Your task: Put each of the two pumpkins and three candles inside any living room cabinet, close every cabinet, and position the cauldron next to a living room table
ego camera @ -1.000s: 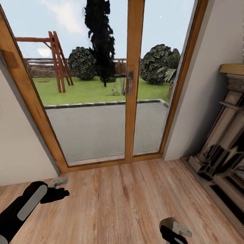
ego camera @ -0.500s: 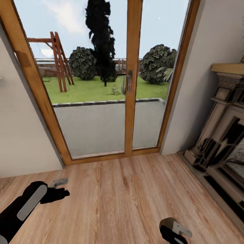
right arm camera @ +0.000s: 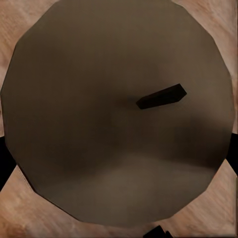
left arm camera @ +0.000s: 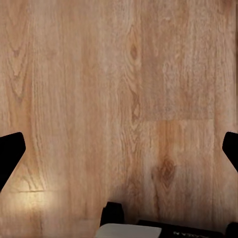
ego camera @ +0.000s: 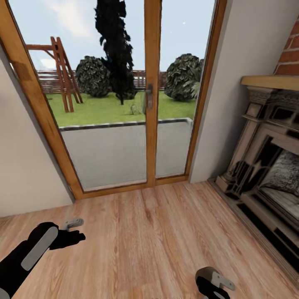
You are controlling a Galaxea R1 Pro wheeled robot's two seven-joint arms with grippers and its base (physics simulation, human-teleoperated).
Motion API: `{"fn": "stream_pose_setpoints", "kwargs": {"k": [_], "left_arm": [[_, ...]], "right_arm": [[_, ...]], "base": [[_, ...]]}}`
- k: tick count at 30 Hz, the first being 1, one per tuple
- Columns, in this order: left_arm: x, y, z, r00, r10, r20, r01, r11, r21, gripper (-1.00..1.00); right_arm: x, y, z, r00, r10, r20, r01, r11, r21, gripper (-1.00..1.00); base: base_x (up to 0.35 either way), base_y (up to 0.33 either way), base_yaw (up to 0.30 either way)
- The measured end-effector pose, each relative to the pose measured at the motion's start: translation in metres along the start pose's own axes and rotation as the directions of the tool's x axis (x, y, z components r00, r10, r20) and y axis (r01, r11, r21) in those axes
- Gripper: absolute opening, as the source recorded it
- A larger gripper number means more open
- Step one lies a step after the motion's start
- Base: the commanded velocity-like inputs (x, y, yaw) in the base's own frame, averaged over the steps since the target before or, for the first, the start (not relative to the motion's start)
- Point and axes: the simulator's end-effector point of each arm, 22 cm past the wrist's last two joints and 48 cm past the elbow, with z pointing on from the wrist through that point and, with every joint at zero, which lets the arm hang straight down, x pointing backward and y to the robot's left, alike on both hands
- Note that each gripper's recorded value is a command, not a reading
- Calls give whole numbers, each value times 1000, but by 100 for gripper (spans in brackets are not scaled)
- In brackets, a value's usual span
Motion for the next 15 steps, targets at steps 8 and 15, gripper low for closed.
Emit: {"fn": "stream_pose_setpoints", "kwargs": {"k": [8, 15], "left_arm": [[2, 1, 3, 1000, 1, -7, -1, 1000, -3, 100], [4, 1, 6, 1000, 5, -13, -5, 1000, -6, 100]], "right_arm": [[3, -1, 1, 1000, -3, -6, 3, 1000, 3, -100], [6, -2, 2, 1000, -5, -12, 5, 1000, 5, -100]], "base": [[-1, 0, -230], [0, 0, -232]]}}
